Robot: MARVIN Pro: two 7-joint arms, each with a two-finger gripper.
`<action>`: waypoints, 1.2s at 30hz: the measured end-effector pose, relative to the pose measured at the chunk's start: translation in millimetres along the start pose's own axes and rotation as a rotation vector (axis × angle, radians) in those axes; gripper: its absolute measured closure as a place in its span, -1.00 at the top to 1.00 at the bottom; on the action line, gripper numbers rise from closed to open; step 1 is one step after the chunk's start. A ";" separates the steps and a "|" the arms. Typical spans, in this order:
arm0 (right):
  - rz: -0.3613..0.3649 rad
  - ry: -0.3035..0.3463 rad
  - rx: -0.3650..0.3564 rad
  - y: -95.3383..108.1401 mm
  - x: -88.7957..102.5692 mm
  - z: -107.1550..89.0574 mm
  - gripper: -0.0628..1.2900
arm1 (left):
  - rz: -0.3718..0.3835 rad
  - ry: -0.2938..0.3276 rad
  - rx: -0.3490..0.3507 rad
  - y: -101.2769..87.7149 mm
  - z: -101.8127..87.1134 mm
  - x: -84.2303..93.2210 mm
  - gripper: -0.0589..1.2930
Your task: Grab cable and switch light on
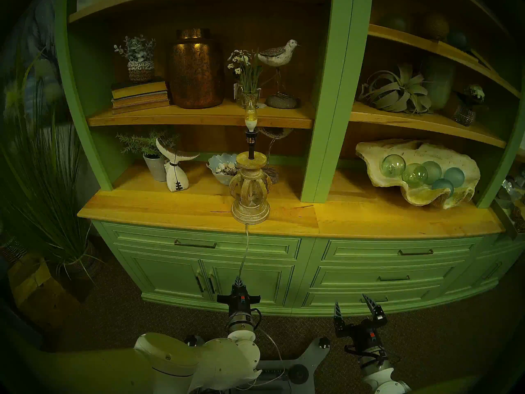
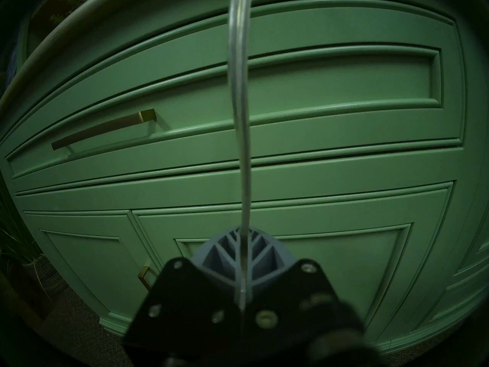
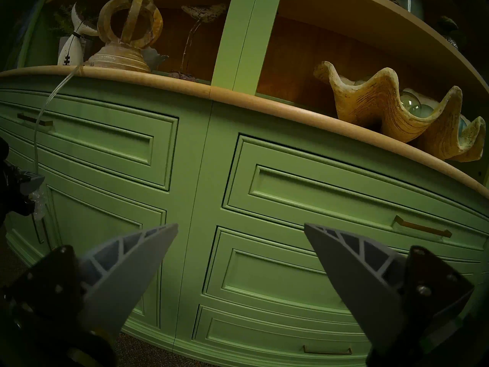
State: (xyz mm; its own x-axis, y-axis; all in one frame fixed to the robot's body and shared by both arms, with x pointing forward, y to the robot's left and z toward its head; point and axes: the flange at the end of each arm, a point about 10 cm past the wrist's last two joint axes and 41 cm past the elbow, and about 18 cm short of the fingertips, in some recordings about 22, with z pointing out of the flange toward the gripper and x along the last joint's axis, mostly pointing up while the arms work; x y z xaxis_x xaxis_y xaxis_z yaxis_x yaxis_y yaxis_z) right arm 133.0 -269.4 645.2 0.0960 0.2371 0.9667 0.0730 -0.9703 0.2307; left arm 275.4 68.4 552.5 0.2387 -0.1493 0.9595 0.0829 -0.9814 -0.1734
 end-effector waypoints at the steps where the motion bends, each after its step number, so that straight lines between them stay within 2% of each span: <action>1: 0.000 0.001 0.000 0.0 0.3 0.2 0.94 | -0.001 -0.003 -0.002 -1.3 -0.7 -1.3 -0.94; 7: 0.001 0.007 0.000 -0.1 2.3 1.1 0.94 | 0.007 -0.024 0.006 -9.5 -3.5 -8.4 -0.94; 12: 0.002 0.011 0.000 -0.3 4.3 0.7 0.94 | 0.008 -0.053 0.055 -17.6 -1.3 -12.0 -0.94; 21: 0.003 0.006 0.003 -1.2 5.3 -3.8 0.94 | -0.001 -0.019 0.108 -29.4 9.9 -10.6 -0.94; 26: 0.004 0.005 0.004 -1.5 5.6 -5.1 0.94 | -0.032 -0.028 0.119 -24.3 12.0 -7.3 -0.94; 29: 0.004 0.006 0.004 -1.5 5.8 -5.1 0.94 | -0.066 -0.037 0.092 -16.7 10.5 -6.0 -0.94; 33: 0.004 0.007 0.004 -1.4 6.2 -4.7 0.94 | -0.145 -0.031 0.005 -3.1 5.6 -2.0 -0.94; 36: 0.004 0.008 0.004 -1.4 6.4 -4.4 0.94 | -0.179 -0.022 -0.041 0.1 3.9 0.8 -0.94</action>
State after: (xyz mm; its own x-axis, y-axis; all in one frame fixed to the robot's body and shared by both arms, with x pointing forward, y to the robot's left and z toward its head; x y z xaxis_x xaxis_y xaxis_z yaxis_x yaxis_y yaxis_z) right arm 129.2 -266.8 651.5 0.0888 0.2328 0.9685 0.0763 -0.9710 0.2265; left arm 279.4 68.6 552.4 0.2449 0.0308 0.9690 0.0868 -0.9962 0.0097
